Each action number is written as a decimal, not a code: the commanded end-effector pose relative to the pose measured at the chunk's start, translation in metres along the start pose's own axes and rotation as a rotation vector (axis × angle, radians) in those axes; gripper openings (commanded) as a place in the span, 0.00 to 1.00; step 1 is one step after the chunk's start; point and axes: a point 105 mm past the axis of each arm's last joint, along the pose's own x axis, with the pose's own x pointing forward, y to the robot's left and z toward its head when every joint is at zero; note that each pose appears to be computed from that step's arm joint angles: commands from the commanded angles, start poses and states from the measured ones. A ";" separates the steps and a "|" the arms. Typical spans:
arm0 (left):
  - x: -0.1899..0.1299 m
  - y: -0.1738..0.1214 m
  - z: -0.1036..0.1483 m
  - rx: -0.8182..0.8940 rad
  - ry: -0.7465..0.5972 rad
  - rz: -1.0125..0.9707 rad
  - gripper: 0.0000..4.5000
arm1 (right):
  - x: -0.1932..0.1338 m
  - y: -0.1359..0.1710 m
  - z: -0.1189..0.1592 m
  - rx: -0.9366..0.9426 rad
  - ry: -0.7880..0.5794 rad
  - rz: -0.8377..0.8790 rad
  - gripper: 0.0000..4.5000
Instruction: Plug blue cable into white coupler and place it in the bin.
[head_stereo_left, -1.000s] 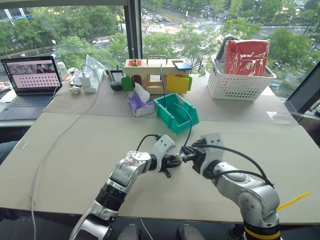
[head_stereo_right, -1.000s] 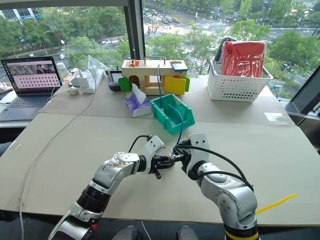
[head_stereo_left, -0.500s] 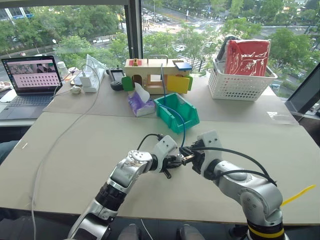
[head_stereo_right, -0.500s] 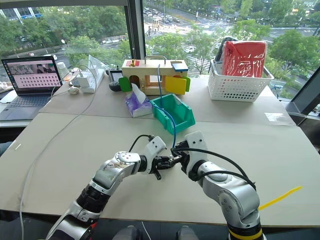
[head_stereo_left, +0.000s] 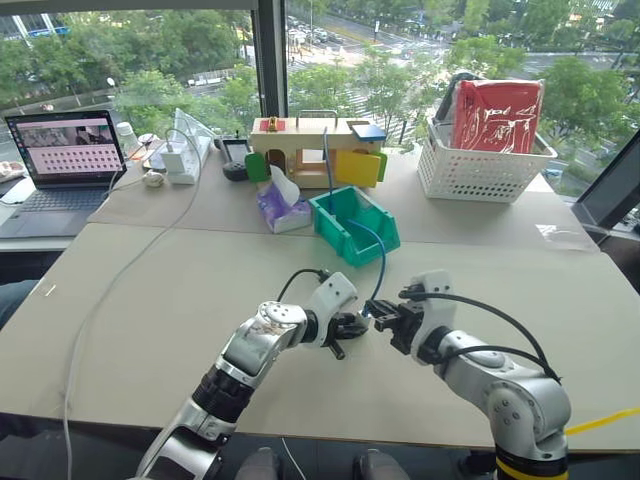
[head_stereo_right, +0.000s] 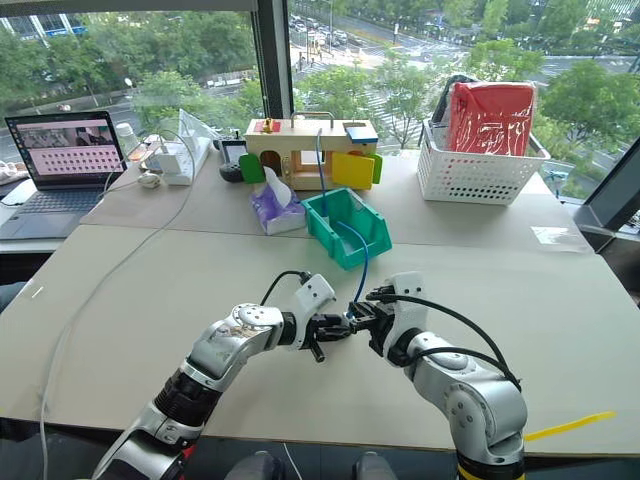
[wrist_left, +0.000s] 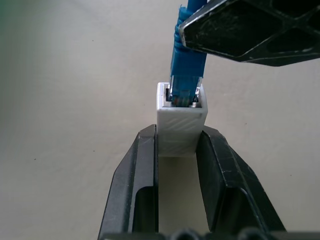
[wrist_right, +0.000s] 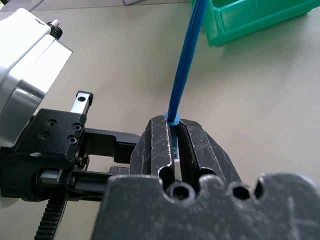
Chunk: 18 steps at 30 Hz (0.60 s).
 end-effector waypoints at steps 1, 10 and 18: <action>0.000 -0.011 0.025 0.047 -0.081 -0.036 0.13 | 0.002 -0.002 -0.034 0.058 0.137 0.008 0.00; 0.000 -0.010 0.026 0.061 -0.082 -0.025 0.13 | 0.000 0.001 -0.054 0.003 0.224 0.033 0.00; 0.000 -0.010 0.026 0.059 -0.085 -0.020 0.13 | -0.002 -0.010 -0.069 -0.077 0.278 0.003 0.00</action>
